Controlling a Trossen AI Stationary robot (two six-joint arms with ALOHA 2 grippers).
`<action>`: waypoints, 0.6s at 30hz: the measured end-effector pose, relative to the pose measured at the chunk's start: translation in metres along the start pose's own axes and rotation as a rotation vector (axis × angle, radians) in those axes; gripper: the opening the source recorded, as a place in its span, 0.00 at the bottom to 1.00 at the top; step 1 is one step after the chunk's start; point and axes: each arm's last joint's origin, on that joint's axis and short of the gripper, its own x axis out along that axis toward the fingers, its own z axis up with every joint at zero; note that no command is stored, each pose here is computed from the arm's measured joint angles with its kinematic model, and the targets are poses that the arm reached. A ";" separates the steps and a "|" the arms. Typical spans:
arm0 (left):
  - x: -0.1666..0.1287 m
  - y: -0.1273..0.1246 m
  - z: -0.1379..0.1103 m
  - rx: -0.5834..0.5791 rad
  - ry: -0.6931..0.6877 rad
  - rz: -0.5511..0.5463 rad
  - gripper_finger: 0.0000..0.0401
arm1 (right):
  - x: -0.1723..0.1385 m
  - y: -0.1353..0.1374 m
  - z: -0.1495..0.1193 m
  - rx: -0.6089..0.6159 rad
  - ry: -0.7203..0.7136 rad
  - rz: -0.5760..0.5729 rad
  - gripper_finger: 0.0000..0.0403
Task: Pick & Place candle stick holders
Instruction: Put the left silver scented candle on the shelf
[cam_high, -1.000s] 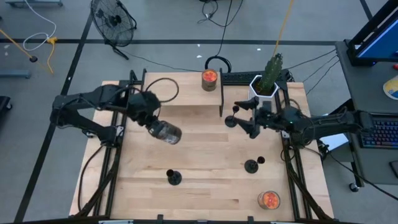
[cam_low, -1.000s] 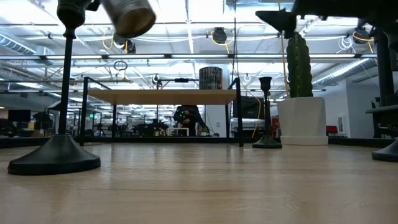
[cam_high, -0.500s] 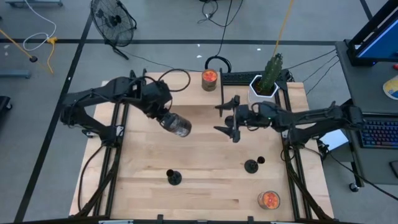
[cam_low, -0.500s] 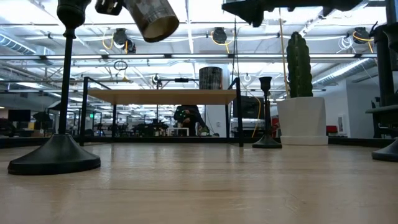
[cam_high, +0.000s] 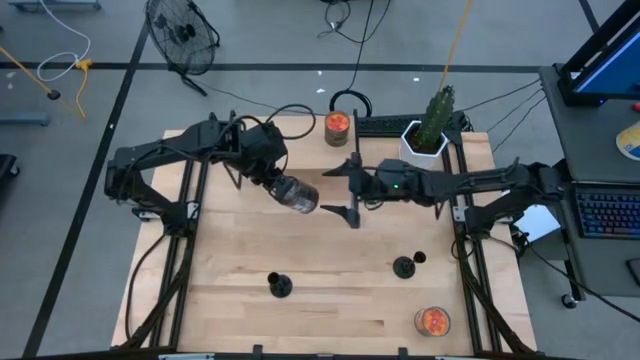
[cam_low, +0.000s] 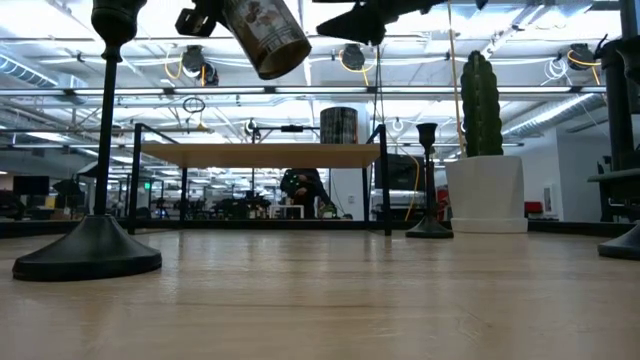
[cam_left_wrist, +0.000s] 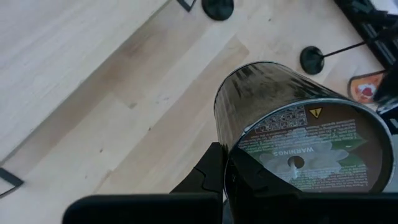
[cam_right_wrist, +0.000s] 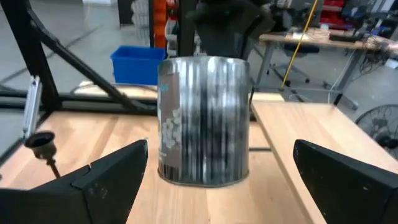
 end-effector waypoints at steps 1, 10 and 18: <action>0.001 0.000 0.001 -0.001 -0.001 0.001 0.00 | 0.004 0.000 0.002 -0.009 0.005 0.001 0.98; 0.001 0.000 0.001 0.010 -0.007 0.009 0.00 | 0.033 0.001 0.011 -0.072 0.076 0.011 0.98; 0.001 -0.002 0.004 0.041 -0.044 -0.005 0.00 | 0.034 0.001 0.020 -0.086 0.041 0.013 0.98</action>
